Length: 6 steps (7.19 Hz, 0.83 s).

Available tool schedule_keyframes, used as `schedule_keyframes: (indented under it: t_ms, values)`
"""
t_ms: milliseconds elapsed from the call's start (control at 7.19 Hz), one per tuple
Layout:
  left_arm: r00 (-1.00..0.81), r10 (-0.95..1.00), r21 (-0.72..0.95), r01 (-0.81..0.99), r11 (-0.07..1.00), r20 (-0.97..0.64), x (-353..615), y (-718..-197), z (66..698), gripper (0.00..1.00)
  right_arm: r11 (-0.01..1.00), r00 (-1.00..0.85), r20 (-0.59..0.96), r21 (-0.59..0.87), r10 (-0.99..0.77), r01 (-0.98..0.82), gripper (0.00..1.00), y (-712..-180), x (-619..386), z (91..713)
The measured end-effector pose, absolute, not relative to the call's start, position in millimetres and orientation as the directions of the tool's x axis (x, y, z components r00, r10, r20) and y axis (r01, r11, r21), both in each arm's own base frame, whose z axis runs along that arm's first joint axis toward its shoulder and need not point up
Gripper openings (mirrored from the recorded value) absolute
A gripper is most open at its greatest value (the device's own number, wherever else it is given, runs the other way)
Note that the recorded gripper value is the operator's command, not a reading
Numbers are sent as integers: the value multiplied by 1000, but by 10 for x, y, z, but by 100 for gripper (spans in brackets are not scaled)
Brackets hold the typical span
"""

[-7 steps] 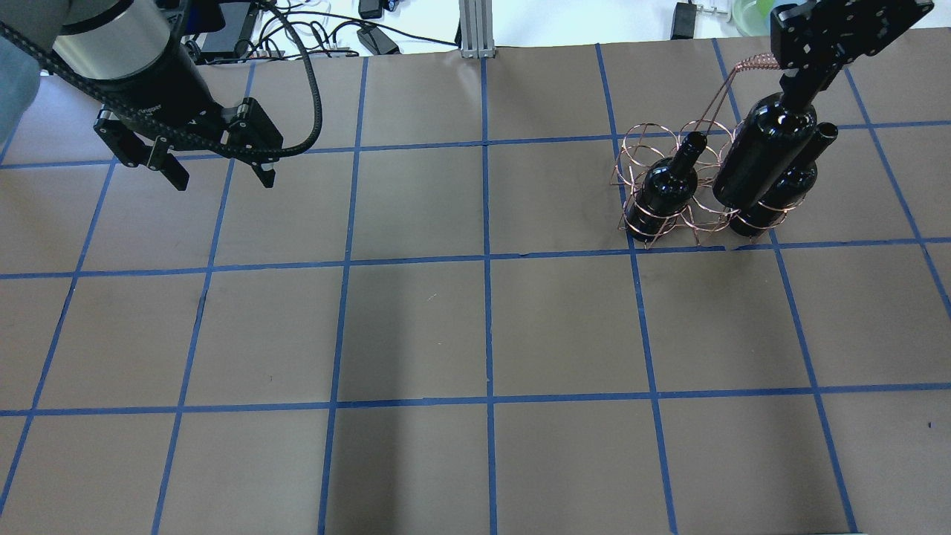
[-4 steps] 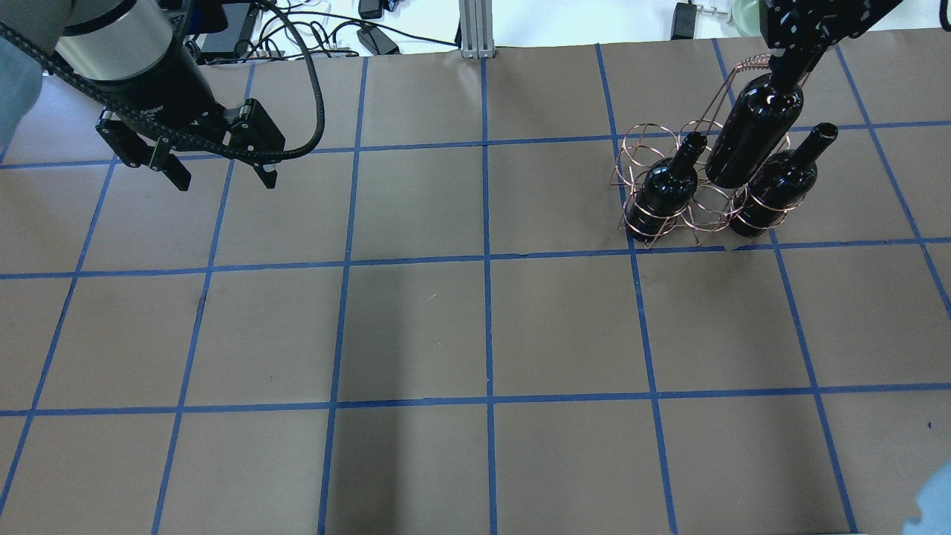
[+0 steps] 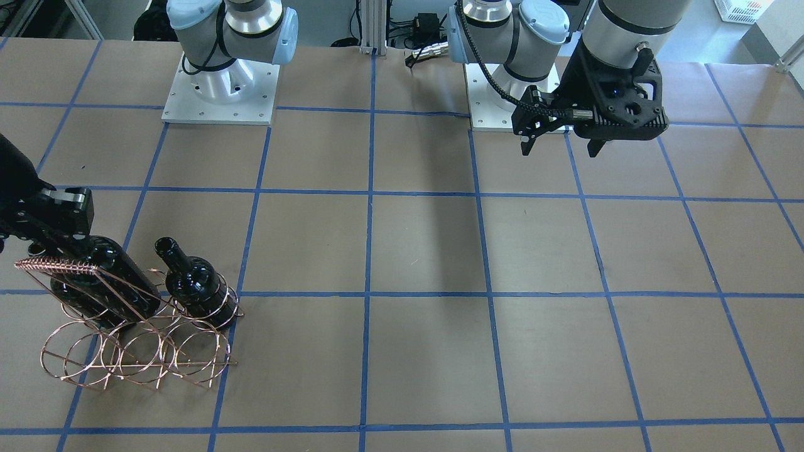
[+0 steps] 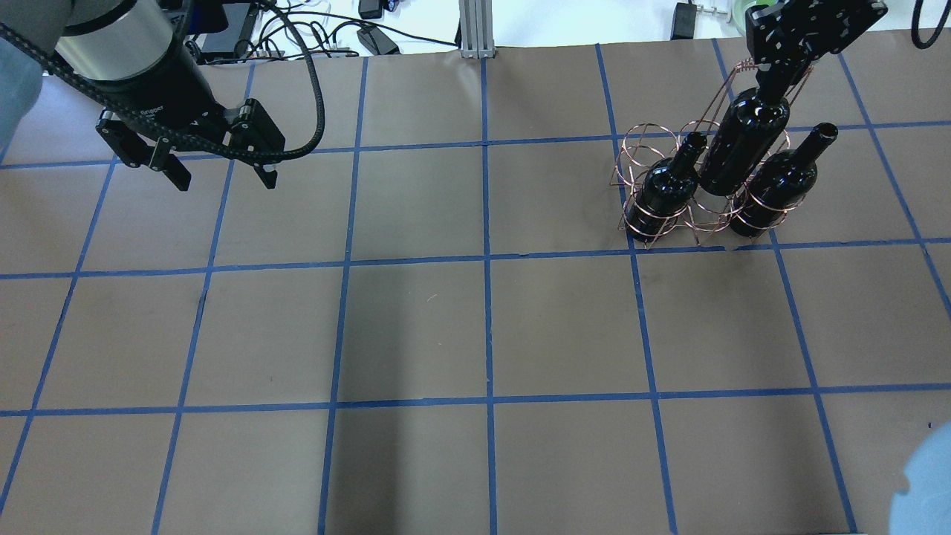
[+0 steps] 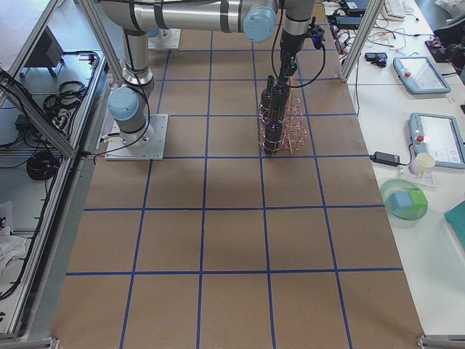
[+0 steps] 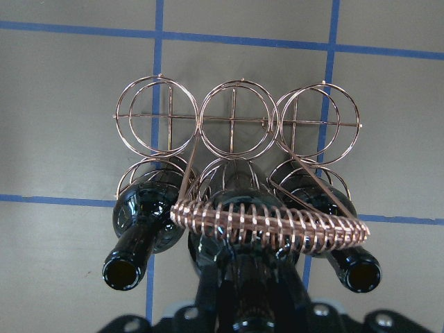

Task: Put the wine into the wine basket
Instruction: 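Lower the bottle down into the rack slot beside the other bottles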

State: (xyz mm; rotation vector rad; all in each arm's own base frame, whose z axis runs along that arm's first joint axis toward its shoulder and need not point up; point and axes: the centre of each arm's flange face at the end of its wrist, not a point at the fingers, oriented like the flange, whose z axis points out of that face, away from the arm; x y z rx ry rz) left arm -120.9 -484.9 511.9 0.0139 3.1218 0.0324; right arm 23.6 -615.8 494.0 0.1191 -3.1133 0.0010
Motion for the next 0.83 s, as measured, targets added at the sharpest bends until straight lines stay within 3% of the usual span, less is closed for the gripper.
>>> schedule_keyframes:
  t_ms: [834]
  values:
    - [-999,11,24,10,1000,-46,-1189,-4862,5103,100,996,-996,11,5,-86,-86,22,-6167,255,4706]
